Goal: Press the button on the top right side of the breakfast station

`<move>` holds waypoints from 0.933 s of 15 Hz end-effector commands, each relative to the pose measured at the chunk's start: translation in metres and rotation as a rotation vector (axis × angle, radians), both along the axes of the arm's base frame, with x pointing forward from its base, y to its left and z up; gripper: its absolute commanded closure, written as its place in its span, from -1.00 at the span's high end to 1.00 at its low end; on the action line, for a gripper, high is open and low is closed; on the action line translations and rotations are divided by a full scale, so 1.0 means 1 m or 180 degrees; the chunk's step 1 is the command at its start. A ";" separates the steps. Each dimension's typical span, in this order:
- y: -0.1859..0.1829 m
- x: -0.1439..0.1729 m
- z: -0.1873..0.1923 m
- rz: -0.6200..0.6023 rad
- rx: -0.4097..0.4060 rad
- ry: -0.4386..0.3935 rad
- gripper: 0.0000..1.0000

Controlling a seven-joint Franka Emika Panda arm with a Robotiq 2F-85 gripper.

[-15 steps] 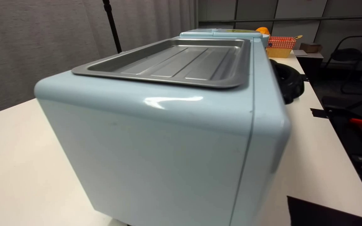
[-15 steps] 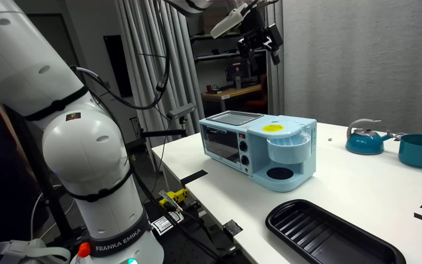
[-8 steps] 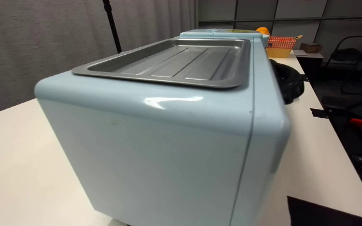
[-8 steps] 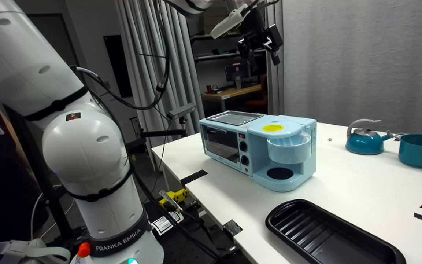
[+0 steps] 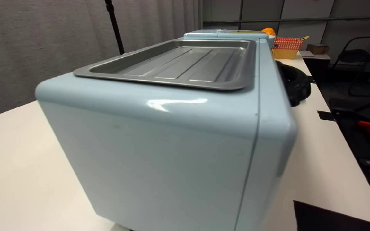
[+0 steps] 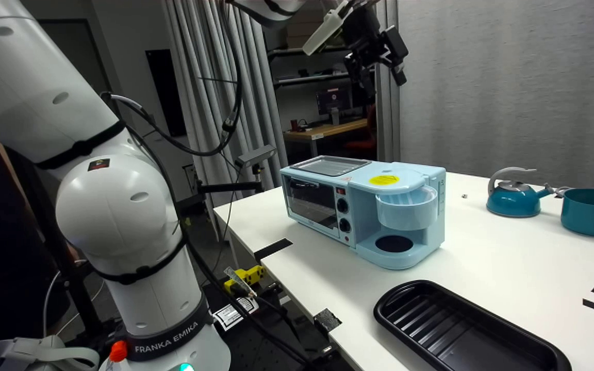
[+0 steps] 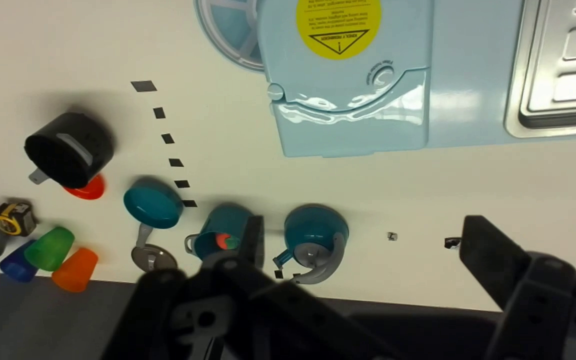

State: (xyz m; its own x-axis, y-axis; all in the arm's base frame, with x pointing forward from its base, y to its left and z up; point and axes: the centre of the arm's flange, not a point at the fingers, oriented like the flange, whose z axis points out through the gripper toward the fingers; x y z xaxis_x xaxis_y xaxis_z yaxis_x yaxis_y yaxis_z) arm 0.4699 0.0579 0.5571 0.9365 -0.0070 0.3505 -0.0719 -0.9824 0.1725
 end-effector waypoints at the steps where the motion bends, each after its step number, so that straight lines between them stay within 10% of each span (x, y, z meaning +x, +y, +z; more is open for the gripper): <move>1: -0.007 -0.002 0.004 -0.0238 -0.0157 -0.0098 1.00; 14: -0.021 0.002 -0.003 -0.0484 -0.0082 -0.0090 1.00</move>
